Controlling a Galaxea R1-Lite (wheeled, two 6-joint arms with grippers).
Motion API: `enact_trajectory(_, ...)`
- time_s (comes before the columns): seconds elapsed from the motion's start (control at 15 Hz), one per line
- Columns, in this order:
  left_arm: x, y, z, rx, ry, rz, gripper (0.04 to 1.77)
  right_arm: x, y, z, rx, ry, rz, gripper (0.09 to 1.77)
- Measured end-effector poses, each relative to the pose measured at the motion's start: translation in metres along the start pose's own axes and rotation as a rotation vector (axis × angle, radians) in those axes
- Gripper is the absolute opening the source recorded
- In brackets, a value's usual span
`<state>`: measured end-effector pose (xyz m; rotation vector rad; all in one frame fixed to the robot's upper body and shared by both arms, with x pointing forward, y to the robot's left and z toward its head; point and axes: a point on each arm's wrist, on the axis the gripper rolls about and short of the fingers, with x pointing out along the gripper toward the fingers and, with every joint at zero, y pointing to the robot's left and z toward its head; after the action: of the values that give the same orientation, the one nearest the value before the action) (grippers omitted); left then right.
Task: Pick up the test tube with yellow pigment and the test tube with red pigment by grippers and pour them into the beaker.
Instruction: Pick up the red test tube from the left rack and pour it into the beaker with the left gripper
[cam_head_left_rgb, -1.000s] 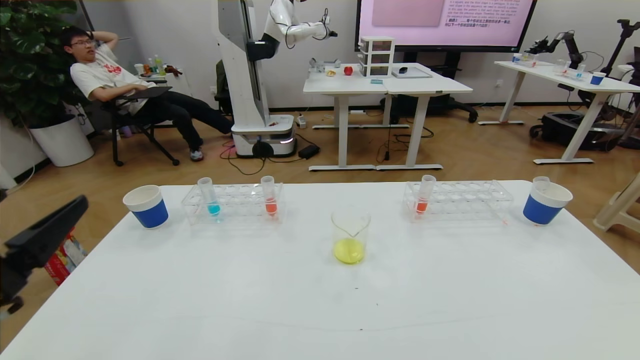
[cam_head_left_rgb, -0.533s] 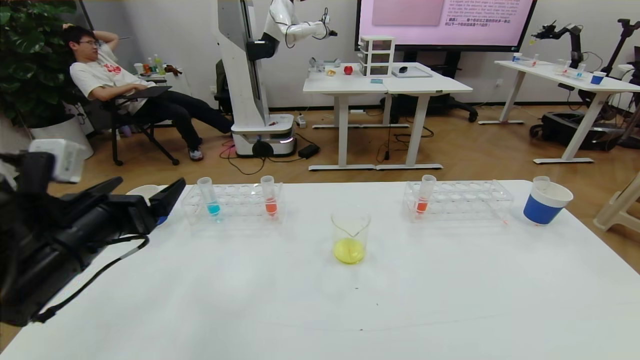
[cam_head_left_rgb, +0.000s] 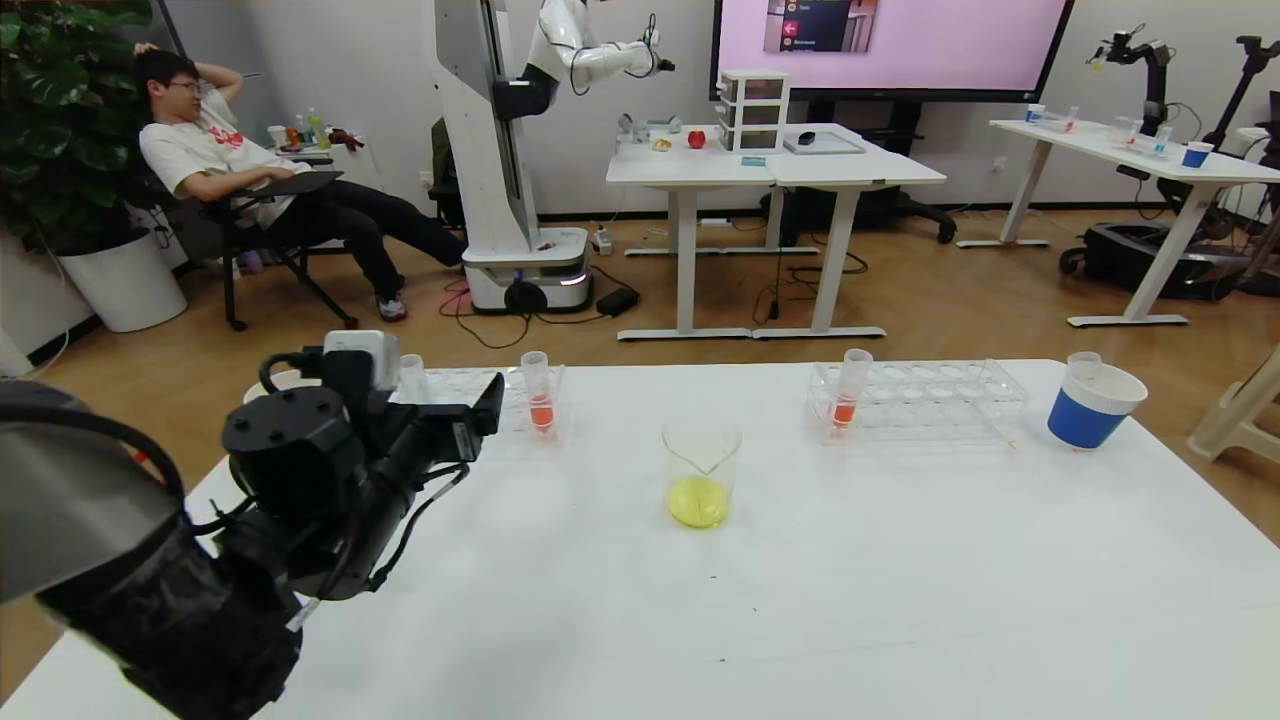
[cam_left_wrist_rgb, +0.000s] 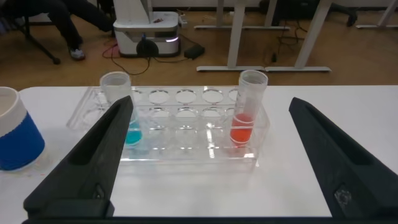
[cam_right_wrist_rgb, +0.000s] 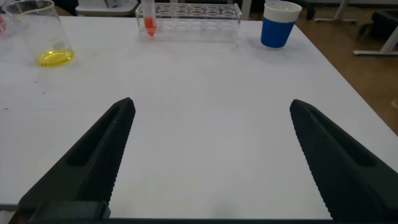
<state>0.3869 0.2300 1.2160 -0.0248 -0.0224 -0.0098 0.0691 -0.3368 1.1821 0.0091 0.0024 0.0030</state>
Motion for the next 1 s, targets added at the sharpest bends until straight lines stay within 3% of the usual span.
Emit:
enact_trajectory(0.6,0.058,-0.042,-0.037,-0.042,-0.022,-0.031,1.75,0.0,0.0,0.0,0.0,0.0,0.0,1.74)
enact_trajectory(1.0,0.098,-0.054,-0.05,-0.024,-0.051,-0.022,1.75,0.0,0.0,0.0,0.0,0.0,0.0,1.74)
